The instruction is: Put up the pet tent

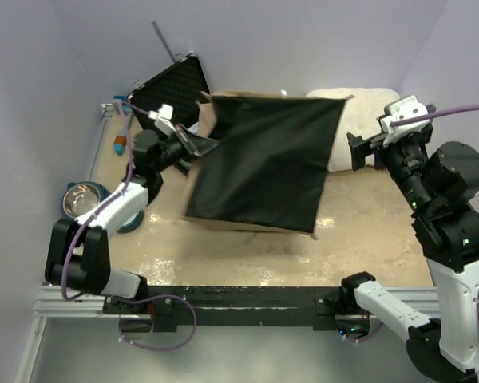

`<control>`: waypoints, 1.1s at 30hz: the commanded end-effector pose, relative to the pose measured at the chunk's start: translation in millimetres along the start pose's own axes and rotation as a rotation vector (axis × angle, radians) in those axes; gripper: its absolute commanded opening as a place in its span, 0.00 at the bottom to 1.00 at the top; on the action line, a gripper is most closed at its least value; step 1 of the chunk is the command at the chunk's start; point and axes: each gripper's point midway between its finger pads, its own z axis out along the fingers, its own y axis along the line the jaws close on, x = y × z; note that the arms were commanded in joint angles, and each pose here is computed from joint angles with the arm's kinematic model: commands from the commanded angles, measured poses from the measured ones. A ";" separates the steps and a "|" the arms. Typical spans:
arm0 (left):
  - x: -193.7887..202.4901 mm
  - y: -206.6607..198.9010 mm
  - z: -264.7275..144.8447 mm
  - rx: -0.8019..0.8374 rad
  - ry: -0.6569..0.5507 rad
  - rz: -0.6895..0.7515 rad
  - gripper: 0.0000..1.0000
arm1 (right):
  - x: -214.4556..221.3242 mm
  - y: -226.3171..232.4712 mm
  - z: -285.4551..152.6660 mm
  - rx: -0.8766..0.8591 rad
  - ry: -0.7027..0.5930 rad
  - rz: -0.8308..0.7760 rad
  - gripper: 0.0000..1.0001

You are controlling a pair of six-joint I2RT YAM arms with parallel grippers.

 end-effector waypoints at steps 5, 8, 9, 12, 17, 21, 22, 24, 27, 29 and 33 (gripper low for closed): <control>133.0 -12.4 -0.8 -0.139 0.133 -0.150 0.00 | 23.4 71.1 1.4 -0.331 0.078 0.150 0.98; 134.6 -15.1 2.4 -0.108 0.158 -0.072 0.00 | 37.6 70.4 -4.7 -0.297 0.073 0.148 0.98; 136.1 -20.8 3.7 -0.087 0.170 -0.033 0.00 | 34.8 72.1 -4.6 -0.312 0.055 0.134 0.97; 155.1 -40.6 3.8 -0.021 0.222 0.081 0.00 | 20.8 85.0 3.1 -0.385 -0.013 0.147 0.96; 178.2 -56.2 -9.5 0.053 0.283 0.101 0.07 | 2.3 106.6 29.1 -0.499 -0.183 0.053 0.95; 153.8 -47.2 -14.7 -0.006 0.241 0.122 0.00 | 25.6 88.0 54.9 -0.370 -0.069 0.029 0.95; 144.7 -41.6 -16.8 -0.011 0.227 0.106 0.00 | 22.3 82.9 52.6 -0.352 -0.063 0.030 0.97; 124.4 -21.4 -20.6 -0.070 0.181 0.059 0.00 | 4.3 71.6 37.7 -0.312 -0.123 0.043 0.99; 86.7 8.9 -25.3 -0.147 0.065 -0.021 0.00 | -25.6 49.3 0.4 -0.220 -0.234 0.137 0.99; 72.0 15.5 -26.4 -0.166 0.010 -0.041 0.00 | -23.5 35.5 -15.6 -0.147 -0.226 0.174 0.99; 69.6 21.0 -23.2 -0.179 -0.024 -0.118 0.00 | 22.2 41.3 -17.7 -0.120 -0.064 0.215 0.98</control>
